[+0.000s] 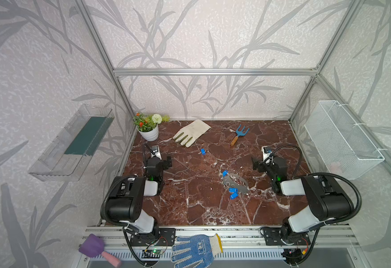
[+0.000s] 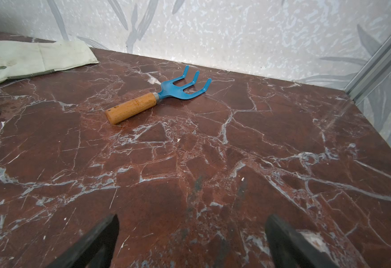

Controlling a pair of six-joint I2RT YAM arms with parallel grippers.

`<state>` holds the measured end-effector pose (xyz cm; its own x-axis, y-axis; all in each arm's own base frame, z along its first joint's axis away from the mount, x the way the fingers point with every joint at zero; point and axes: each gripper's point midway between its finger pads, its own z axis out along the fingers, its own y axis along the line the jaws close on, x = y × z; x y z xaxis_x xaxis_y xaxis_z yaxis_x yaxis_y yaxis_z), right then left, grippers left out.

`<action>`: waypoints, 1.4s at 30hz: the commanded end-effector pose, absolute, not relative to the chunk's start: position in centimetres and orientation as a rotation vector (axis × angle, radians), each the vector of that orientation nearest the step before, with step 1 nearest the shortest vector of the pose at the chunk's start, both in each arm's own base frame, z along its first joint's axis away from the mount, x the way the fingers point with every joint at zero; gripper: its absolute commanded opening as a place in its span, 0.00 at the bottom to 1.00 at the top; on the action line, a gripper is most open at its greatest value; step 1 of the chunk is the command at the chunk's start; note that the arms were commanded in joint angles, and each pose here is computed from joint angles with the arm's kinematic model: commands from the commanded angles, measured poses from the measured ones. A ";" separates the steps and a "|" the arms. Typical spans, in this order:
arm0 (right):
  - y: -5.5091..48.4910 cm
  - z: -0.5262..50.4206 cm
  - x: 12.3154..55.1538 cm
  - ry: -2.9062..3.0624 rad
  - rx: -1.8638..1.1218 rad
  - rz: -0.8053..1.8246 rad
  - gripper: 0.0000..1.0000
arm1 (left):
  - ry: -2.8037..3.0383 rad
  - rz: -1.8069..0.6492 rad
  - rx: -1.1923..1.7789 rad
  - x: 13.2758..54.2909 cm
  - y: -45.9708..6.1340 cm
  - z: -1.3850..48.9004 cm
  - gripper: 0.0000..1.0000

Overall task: Attach keys to a key ring
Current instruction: Move the keyring to the center of the table.

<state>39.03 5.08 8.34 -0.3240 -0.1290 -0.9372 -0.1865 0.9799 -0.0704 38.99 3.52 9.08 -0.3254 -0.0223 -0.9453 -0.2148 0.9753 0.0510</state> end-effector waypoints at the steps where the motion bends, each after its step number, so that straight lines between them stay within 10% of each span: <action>1: 4.7 9.4 39.4 1.871 -0.201 0.051 0.99 | 1.880 0.198 -0.181 39.4 3.8 9.6 0.99; 31: 4.2 9.3 39.7 1.892 -0.173 0.028 0.99 | 1.879 0.194 -0.179 39.3 3.7 9.7 0.99; 42: 1.0 18.7 35.8 1.717 0.190 0.067 0.99 | 1.906 0.268 -0.787 34.6 8.6 22.0 0.99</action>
